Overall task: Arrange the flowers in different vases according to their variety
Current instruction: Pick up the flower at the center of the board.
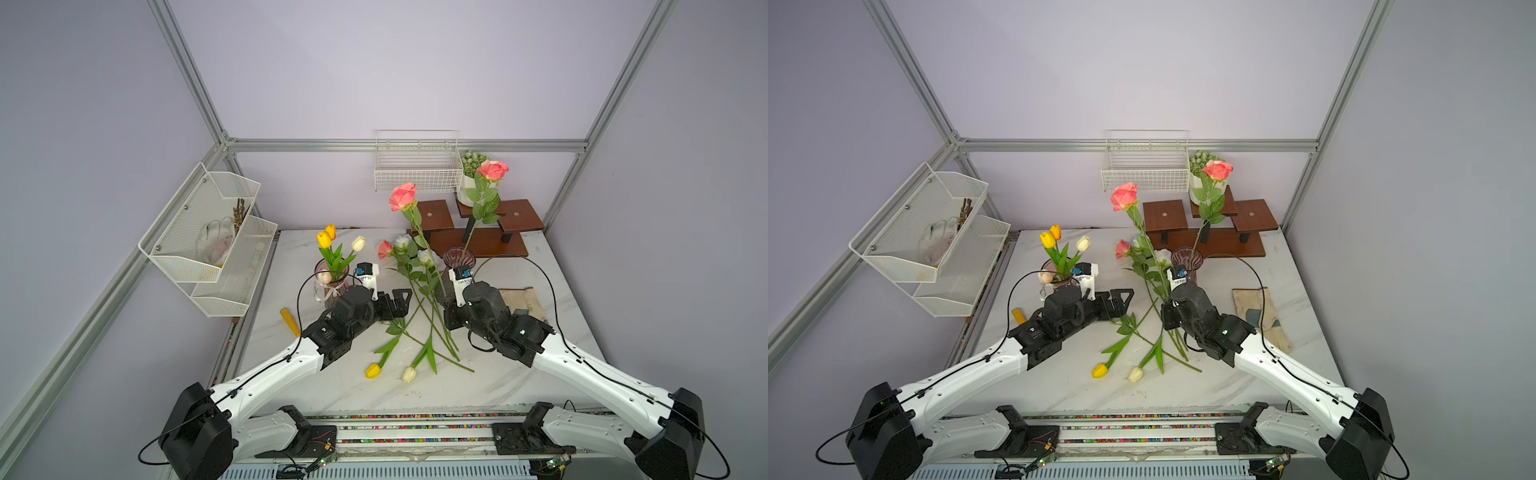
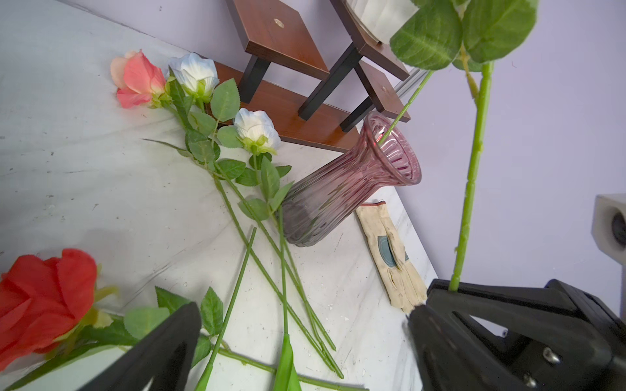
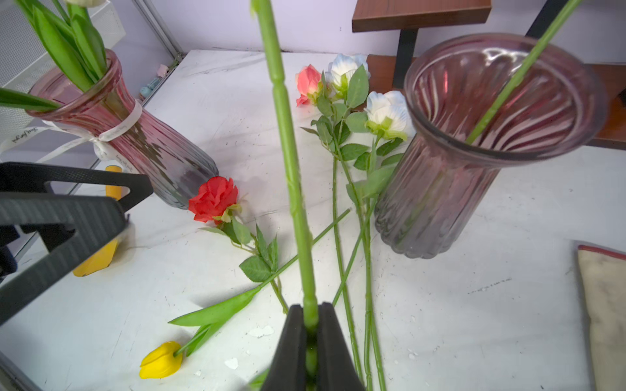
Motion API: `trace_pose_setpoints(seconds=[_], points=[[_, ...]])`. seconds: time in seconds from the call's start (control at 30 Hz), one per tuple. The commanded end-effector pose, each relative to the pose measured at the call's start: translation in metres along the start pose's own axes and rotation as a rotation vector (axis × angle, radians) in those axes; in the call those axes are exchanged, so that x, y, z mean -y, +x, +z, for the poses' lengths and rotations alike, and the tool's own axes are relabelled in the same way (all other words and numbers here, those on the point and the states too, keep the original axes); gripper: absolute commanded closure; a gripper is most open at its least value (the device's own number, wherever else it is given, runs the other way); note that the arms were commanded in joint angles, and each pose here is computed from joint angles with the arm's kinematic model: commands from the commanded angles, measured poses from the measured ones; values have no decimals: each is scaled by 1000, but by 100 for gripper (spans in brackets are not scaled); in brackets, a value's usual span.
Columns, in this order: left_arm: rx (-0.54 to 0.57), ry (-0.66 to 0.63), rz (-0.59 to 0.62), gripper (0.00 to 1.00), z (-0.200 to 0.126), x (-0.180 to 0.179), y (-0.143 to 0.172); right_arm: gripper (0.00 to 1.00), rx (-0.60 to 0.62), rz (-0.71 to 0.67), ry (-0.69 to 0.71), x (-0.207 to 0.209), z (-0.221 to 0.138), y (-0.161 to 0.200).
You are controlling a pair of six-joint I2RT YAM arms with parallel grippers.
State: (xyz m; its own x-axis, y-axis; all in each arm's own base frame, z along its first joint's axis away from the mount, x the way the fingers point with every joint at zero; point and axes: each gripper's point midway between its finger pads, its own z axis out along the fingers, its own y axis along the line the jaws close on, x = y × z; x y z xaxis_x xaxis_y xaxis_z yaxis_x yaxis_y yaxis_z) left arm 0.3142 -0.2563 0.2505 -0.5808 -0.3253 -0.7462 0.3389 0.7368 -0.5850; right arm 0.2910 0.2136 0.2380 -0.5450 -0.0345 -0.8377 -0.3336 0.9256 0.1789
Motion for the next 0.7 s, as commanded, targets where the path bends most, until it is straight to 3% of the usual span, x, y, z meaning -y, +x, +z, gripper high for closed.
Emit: trace_pose_setpoints(seconds=[0.0, 0.27, 0.4, 0.5, 0.67], points=[[95, 248, 98, 0, -11, 71, -54, 100, 176, -5, -1, 0, -22, -44], [57, 592, 124, 0, -1, 153, -88, 100, 279, -4, -155, -15, -42, -62], [28, 677, 95, 10, 23, 162, -91, 100, 268, 4, -204, -16, -43, -57], [15, 703, 96, 29, 33, 169, -95, 100, 253, 9, -217, -13, -41, -51], [-6, 722, 97, 84, 50, 175, -97, 100, 236, 19, -220, -7, -39, -42]])
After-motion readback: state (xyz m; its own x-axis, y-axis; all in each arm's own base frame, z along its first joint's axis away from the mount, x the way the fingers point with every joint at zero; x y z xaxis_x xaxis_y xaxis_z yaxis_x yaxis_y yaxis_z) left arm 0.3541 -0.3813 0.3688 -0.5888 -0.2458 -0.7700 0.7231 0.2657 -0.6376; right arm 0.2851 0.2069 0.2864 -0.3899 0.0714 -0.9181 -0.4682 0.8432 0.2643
